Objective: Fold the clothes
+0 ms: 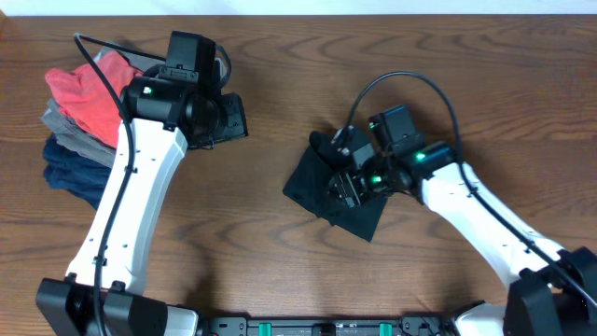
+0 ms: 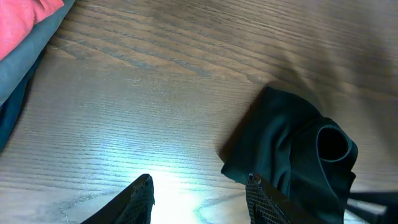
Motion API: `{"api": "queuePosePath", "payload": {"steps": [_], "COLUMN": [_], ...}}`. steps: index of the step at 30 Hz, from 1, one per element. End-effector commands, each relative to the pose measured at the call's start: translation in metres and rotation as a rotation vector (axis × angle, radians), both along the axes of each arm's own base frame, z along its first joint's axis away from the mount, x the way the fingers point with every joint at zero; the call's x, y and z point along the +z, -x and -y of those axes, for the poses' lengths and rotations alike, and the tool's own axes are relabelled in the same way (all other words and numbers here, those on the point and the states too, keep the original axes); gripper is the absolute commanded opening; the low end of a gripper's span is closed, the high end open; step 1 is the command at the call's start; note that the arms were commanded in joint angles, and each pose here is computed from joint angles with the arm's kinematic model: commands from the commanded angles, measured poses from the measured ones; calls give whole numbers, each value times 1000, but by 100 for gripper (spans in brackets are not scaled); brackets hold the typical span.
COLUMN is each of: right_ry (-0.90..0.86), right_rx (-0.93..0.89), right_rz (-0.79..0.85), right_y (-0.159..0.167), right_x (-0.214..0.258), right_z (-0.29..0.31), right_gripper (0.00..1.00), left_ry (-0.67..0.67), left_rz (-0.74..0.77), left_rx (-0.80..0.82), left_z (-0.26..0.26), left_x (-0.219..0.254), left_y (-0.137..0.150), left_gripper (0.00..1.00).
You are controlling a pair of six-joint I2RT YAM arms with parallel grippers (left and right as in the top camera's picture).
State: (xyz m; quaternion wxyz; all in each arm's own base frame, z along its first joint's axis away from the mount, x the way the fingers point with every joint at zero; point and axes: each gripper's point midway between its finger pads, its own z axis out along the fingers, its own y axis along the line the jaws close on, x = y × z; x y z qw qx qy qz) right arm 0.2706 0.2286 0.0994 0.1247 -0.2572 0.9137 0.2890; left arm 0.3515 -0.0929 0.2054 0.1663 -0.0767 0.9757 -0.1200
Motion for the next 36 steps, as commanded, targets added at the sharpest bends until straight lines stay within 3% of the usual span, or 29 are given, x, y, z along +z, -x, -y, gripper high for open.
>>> {"api": "queuePosePath", "payload": {"steps": [1,3,6,8,10,12,16,23,26,29,36], "right_ry": [61,155,414,506,538,562,577,556,441,300,216], "right_rx": [-36,-162,-578,-720,-719,-714,-706,-704,-657,-593,-590], "right_rz": [-53,-118,-246,-297,-311,-332,-358,-359,-246,-83,41], "right_y": [3,4,10,21,28,35,42,45,25,2,-24], "right_x": [-13,-24,-42,-45,-46,-46,-47,-38,-12,21,40], "right_z": [0,19,76,97,101,105,106,106,97,86,81], "right_gripper": [1,1,1,1,5,16,53,43,47,62,66], "left_ry": [-12,-12,-12,-12,-12,-11,-12,3,3,0,-22], "left_rz": [1,1,1,1,0,0,0,-10,-14,-25,-107], "left_rx": [5,5,5,5,3,3,3,-8,-14,-35,-129], "left_z": [-3,-3,-3,-3,-2,-2,-2,2,4,11,44], "left_x": [0,0,0,0,0,0,0,-1,-2,-7,-44], "left_y": [0,1,1,1,1,1,1,3,5,8,17], "left_gripper": [50,50,50,50,50,51,55,58,59,59,59]}}
